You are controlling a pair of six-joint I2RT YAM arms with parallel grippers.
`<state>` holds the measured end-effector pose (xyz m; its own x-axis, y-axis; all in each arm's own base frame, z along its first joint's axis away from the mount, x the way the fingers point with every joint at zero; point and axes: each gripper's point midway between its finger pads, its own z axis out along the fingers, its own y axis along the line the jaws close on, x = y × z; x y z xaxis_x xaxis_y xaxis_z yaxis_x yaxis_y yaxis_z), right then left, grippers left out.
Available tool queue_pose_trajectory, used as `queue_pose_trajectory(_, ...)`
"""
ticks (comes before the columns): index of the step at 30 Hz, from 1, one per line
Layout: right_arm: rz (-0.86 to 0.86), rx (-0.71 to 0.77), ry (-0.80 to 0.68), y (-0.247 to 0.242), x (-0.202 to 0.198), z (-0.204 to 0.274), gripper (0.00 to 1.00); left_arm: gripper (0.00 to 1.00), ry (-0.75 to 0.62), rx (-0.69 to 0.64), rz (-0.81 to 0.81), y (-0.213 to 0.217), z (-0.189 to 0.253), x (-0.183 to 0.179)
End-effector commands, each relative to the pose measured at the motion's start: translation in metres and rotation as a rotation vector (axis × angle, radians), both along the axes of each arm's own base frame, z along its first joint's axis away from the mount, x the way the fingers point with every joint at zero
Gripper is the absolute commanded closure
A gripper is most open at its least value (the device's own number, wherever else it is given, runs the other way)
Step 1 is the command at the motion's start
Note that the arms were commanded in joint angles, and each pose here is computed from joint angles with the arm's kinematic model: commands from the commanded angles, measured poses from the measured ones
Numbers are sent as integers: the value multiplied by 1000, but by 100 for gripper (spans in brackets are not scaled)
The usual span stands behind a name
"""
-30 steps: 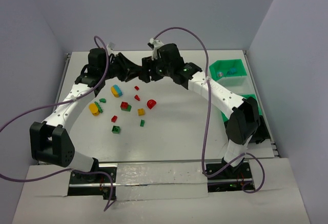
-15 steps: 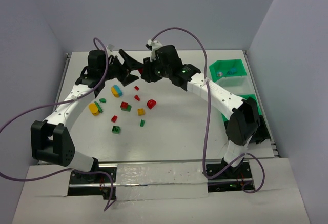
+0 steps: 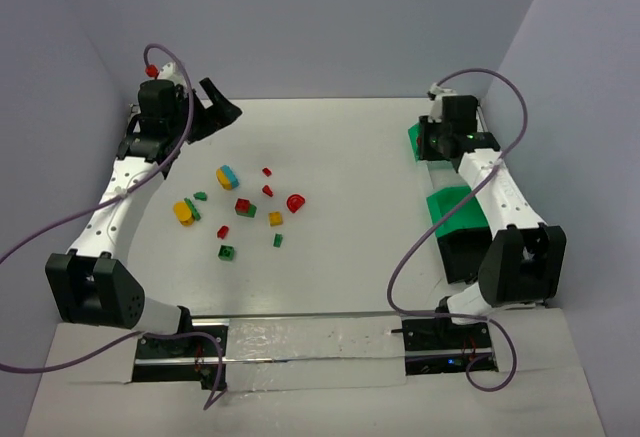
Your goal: Sort the legos into containers by color
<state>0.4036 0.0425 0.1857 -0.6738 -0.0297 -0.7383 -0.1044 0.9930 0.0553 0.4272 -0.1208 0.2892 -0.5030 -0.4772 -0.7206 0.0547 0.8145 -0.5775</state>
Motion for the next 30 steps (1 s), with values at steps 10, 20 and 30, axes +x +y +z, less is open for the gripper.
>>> queue_pose_trajectory(10, -179, -193, 179, -129, 1, -41, 94, 1, 2, 353, -17, 32, -24, -3)
queue_pose_trajectory(20, -210, -189, 219, -144, 26, -62, 68, 1, 65, 402, -12, 39, -49, -4)
queue_pose_trajectory(30, -221, -185, 213, -142, 11, -53, 33, 1, 114, 446, 12, 48, -66, -2)
